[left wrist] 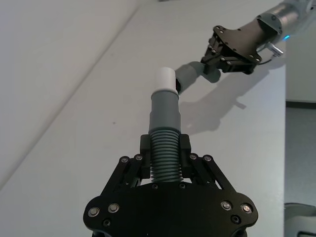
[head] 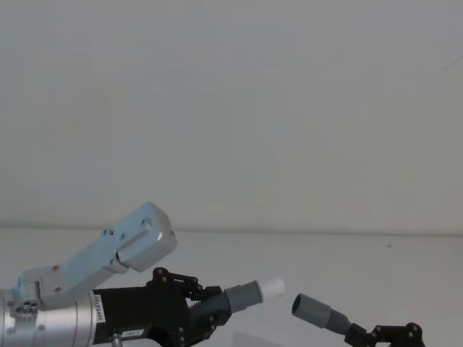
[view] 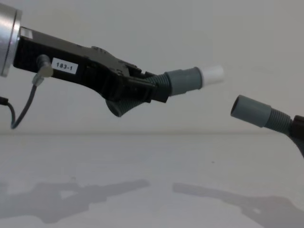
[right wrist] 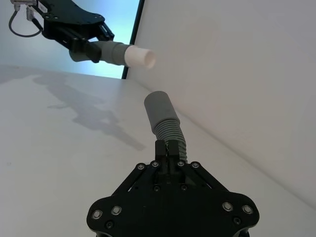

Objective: Use both hands to pick up one end of the pipe from the table, align the ends, and insert them.

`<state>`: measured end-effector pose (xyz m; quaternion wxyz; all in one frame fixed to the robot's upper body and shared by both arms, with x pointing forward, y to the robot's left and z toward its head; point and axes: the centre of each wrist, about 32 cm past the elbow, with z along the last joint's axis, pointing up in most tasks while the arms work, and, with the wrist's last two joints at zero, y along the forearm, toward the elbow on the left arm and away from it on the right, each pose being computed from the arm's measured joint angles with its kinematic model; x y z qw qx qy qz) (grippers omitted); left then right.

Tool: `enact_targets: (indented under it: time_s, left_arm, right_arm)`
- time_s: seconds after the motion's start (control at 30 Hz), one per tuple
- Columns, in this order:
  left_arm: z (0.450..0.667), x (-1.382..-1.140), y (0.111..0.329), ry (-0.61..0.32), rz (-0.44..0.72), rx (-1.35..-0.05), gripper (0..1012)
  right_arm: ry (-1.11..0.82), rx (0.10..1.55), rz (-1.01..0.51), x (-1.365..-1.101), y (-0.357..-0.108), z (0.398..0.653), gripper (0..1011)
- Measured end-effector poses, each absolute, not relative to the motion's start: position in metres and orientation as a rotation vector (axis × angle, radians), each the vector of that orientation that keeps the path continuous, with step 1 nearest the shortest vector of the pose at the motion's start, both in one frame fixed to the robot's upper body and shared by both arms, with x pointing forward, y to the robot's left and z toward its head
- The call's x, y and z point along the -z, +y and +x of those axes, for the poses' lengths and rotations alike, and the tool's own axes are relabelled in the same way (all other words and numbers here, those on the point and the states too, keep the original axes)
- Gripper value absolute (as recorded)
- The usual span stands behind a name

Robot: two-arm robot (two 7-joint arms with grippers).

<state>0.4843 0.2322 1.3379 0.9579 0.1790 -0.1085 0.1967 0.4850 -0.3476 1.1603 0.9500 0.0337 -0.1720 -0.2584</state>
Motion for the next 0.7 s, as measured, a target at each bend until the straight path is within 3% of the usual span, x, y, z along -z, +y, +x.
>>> enact_targets:
  time_s: [0.7]
  left_arm:
    - [0.4864, -1.3476, 0.239, -0.169, 0.414, -0.336, 294]
  right_arm:
    - [-0.364, 0.485, 0.079, -1.1594, -0.3488, 0.483, 16]
